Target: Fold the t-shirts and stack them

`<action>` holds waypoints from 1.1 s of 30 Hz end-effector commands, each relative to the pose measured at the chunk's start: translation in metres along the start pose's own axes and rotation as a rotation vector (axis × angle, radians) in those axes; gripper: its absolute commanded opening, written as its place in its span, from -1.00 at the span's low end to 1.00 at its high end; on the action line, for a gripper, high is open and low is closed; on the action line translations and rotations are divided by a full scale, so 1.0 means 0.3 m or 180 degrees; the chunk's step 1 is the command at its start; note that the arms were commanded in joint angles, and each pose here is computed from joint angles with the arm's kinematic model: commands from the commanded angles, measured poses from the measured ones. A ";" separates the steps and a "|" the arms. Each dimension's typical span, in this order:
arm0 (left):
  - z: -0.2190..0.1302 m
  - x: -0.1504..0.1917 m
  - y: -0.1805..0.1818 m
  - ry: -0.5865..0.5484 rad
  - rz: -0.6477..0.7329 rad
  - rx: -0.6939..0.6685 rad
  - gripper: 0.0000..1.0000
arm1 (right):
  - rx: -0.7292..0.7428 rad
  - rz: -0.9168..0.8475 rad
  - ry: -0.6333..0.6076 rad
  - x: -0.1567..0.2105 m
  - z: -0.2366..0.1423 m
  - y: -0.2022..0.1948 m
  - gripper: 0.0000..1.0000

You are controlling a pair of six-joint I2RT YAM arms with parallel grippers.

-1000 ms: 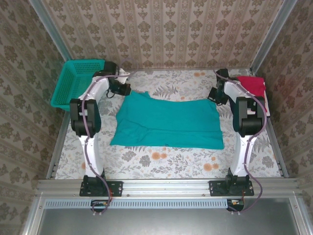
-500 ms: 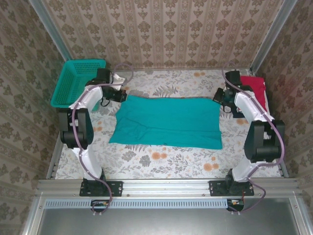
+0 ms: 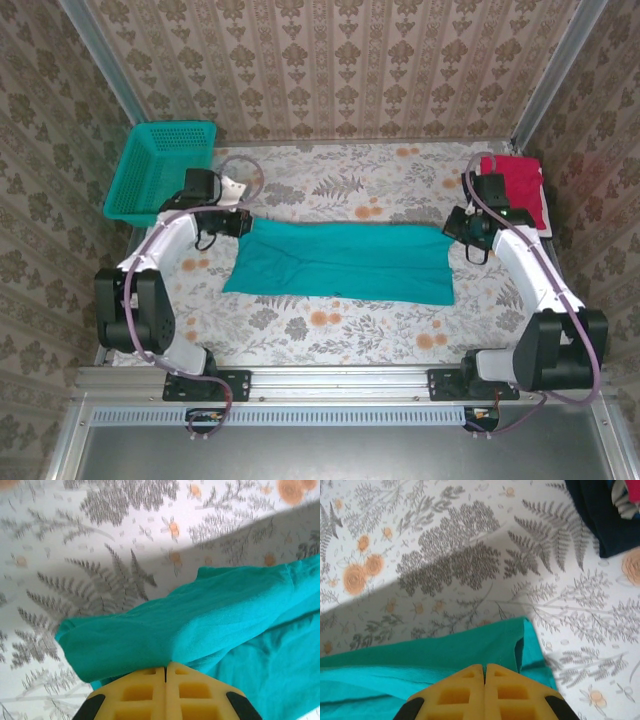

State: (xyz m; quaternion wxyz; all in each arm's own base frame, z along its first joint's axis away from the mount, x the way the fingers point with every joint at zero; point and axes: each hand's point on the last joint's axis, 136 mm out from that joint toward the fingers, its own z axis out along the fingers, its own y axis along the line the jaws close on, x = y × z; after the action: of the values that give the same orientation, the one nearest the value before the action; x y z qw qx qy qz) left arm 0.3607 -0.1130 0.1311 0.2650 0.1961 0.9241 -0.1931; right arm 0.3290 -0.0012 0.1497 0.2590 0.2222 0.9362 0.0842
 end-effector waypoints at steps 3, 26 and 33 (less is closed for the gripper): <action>-0.032 0.080 -0.016 0.0011 -0.0140 -0.0070 -1.00 | 0.0017 0.0049 0.0196 0.105 -0.032 -0.035 -1.00; -0.015 0.303 -0.042 0.0450 -0.0515 -0.0132 -1.00 | 0.0107 0.0169 0.0479 0.229 0.038 -0.089 -1.00; -0.008 0.354 -0.052 0.0618 -0.0588 -0.0165 -1.00 | 0.0147 0.0160 0.0540 0.238 0.063 -0.097 -1.00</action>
State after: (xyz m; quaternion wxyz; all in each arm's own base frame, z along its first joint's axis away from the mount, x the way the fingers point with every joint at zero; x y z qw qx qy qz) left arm 0.2836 -0.1006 0.0828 0.1859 0.1341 0.9564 -0.1810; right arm 0.2725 0.0060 0.0964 0.1755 0.2390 0.9512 0.0852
